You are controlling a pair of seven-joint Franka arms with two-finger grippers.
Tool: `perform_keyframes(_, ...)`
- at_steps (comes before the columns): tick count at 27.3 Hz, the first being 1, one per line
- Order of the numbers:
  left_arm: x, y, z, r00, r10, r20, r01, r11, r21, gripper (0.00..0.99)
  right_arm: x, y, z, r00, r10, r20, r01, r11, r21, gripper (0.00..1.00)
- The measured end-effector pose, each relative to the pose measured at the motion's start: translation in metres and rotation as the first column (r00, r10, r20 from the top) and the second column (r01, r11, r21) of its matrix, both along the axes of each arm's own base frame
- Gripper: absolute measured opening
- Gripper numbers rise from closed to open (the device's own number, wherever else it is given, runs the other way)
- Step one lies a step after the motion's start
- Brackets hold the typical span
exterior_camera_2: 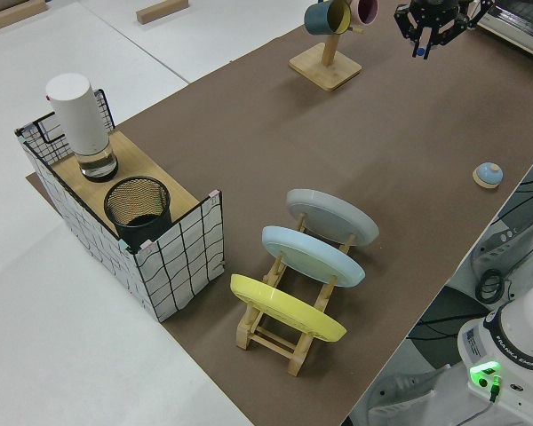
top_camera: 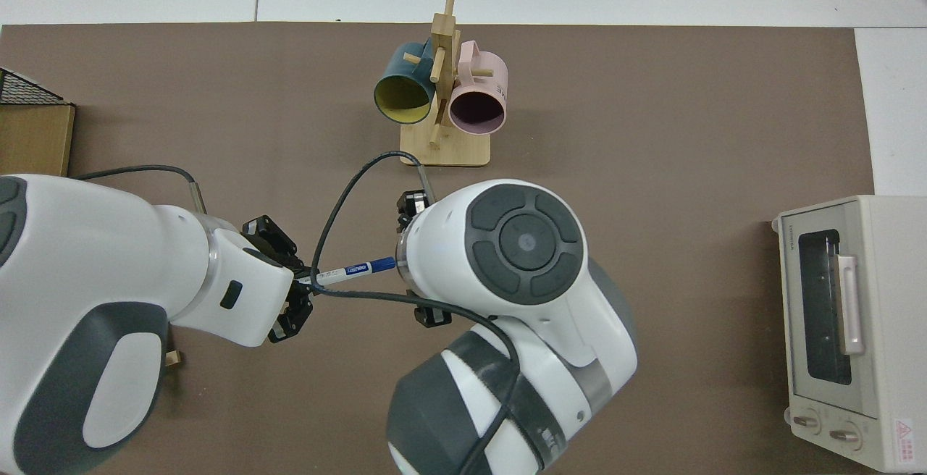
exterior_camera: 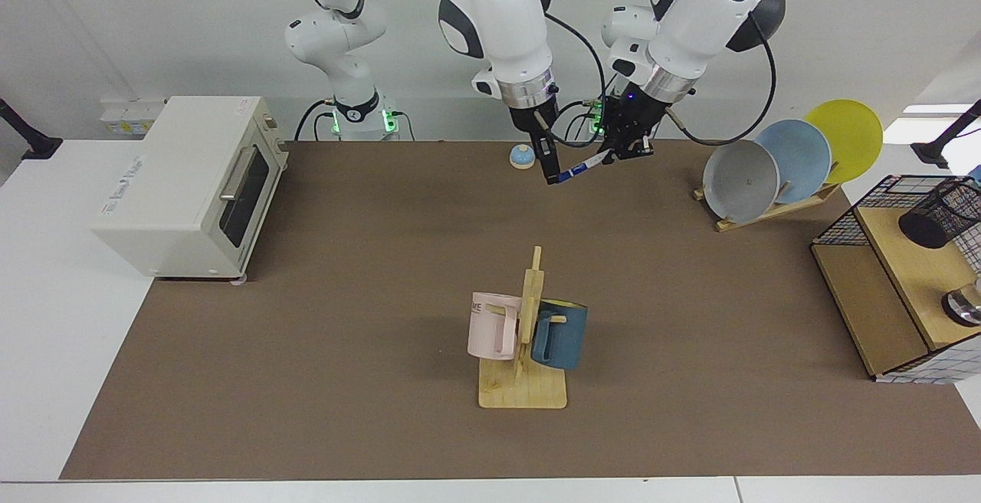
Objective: Put markers into pen holder
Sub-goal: 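Carry the marker toward the left arm while the right gripper withdraws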
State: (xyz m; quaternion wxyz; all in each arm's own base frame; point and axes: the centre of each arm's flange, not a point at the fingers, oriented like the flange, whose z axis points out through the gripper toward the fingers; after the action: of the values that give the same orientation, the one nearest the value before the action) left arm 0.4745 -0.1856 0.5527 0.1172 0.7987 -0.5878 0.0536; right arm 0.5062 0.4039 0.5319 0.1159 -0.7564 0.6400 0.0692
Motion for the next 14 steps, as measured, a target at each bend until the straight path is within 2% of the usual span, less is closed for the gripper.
perform_keyframes(1, 0.001, 0.002, 0.0, 1.0, 0.004, 0.0, -0.004, 1.0, 0.0, 0.176, 0.005, -0.008, -0.003, 1.0, 0.029, 0.005, -0.029, 1.0, -0.007, 0.81)
perform_keyframes(2, 0.002, 0.004, 0.0, 1.0, 0.009, 0.0, -0.009, 1.0, 0.001, 0.176, 0.011, -0.016, -0.005, 0.998, 0.058, 0.011, -0.058, 0.998, -0.013, 0.92)
perform_keyframes(4, 0.003, 0.009, 0.0, 1.0, 0.016, 0.002, -0.017, 1.0, 0.007, 0.176, 0.023, -0.035, -0.011, 0.992, 0.125, 0.025, -0.125, 0.992, -0.026, 0.99)
perform_keyframes(9, 0.007, 0.021, -0.001, 1.0, 0.02, 0.018, -0.021, 0.998, 0.06, 0.176, 0.051, -0.088, -0.023, 0.953, 0.299, 0.045, -0.296, 0.953, -0.06, 1.0)
perform_keyframes(14, 0.008, 0.03, -0.004, 1.0, 0.015, 0.026, -0.018, 0.99, 0.141, 0.176, 0.066, -0.13, -0.03, 0.864, 0.502, 0.035, -0.497, 0.863, -0.089, 1.0)
